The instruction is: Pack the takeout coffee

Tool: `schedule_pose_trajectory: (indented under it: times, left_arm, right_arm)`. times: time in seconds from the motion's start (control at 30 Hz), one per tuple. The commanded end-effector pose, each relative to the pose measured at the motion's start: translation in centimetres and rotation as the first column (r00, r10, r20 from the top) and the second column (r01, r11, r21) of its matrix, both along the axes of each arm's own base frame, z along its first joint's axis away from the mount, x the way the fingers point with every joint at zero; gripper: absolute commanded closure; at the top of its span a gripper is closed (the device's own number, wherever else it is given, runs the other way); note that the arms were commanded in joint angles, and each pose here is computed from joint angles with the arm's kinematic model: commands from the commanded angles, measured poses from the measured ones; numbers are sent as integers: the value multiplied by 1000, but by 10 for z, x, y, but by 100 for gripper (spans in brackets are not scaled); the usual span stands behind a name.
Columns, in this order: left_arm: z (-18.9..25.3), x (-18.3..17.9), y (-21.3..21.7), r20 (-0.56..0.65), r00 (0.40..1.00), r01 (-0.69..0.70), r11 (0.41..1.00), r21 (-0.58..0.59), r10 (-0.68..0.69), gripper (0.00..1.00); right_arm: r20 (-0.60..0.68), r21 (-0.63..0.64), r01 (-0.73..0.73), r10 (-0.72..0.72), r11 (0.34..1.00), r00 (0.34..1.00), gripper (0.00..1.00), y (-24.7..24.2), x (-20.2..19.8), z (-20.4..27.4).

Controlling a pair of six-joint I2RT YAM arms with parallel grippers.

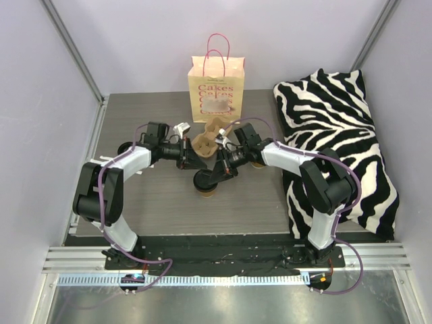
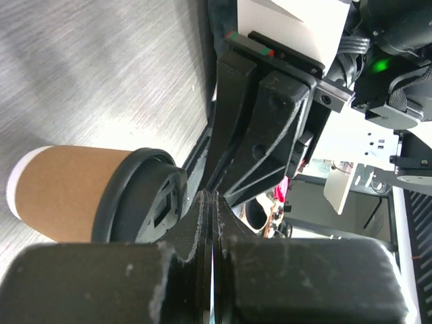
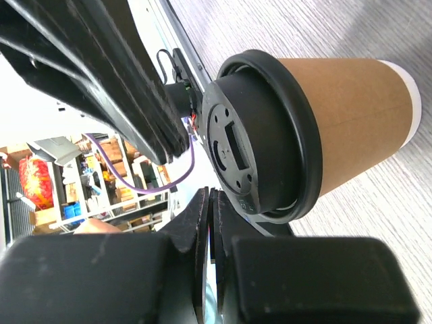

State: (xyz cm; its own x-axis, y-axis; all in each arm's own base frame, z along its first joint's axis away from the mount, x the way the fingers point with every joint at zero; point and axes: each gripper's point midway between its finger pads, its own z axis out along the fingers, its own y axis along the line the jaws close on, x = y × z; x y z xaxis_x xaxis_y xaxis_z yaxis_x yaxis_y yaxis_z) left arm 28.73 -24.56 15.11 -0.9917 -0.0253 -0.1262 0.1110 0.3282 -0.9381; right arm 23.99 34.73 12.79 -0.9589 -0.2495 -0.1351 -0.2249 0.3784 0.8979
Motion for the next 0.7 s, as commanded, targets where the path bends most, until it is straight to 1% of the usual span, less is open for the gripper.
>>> schedule_pose_trajectory:
  times: [0.0,0.3,0.5,0.67]
  left_arm:
    - [-2,5,1,17,1000,-13,1000,-10,14,100]
    - [-30,9,2,-13,999,-37,998,55,38,100]
    - [-48,5,5,-48,998,-32,996,89,36,100]
    - [-55,7,6,-46,998,-32,993,113,37,100]
  right_arm:
    - [55,59,-2,-2,998,998,91,7,4,19]
    - [47,42,10,-12,999,999,91,6,3,7]
    - [36,-11,1,0,1000,999,91,2,1,-21]
    - [25,-64,-5,7,998,1000,92,-4,-1,-42]
